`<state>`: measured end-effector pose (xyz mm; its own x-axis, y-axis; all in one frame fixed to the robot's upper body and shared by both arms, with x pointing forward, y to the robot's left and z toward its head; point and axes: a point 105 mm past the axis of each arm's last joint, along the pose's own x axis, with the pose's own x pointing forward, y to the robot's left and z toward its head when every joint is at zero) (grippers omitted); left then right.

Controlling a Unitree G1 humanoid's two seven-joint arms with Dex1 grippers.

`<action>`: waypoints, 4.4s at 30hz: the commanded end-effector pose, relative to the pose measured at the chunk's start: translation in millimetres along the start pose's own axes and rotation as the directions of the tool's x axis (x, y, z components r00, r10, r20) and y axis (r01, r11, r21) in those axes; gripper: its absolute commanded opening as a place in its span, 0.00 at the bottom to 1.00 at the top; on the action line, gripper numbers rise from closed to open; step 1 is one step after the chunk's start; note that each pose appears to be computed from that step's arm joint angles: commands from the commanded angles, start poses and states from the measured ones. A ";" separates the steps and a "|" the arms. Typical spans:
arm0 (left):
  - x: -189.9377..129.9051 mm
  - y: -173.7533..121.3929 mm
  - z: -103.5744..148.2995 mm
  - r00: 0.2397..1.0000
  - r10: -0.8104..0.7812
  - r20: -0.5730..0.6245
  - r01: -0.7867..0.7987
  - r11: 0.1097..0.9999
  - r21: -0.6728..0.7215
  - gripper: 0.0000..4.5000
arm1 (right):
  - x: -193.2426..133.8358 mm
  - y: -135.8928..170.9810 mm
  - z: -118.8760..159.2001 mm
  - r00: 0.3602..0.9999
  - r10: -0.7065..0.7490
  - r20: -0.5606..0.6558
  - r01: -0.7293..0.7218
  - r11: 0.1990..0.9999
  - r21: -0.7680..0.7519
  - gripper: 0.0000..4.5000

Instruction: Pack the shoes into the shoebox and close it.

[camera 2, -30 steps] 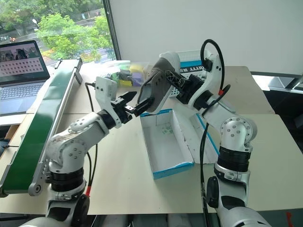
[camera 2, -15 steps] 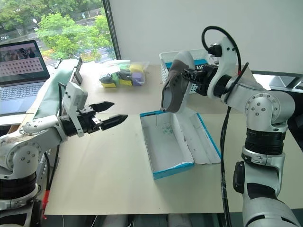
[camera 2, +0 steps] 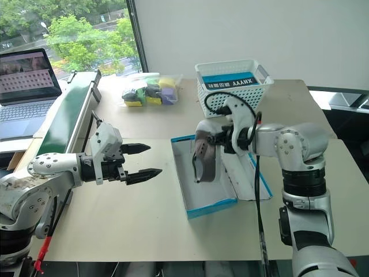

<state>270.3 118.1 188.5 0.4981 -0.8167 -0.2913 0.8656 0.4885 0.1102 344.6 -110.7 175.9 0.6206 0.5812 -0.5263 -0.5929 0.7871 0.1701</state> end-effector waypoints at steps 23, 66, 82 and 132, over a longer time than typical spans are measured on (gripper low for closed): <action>4.2 -15.7 17.3 0.997 0.002 0.078 -0.005 0.999 0.042 1.00 | 27.0 -14.9 -31.1 0.981 -0.185 -0.065 0.140 0.892 -0.429 0.90; -142.6 151.5 -43.9 0.000 0.994 -0.105 -0.989 -0.016 -0.147 1.00 | -16.3 92.6 40.9 0.798 0.475 0.372 -0.302 0.848 -0.436 0.99; -177.0 210.9 -62.9 0.140 0.957 -0.254 -0.956 0.063 -0.288 1.00 | -17.2 82.1 36.9 0.828 0.407 0.386 -0.236 0.877 -0.418 0.99; 55.7 56.4 115.3 0.744 0.524 0.415 -0.382 0.843 -0.380 0.00 | -54.2 25.4 131.3 0.634 0.119 0.764 -0.374 0.912 0.169 1.00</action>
<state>361.1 64.7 269.7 0.8609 -0.4809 0.1662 0.5049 0.8476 -0.1631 368.0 -88.7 311.4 0.7166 0.6333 0.2922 -0.6813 0.5460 0.4875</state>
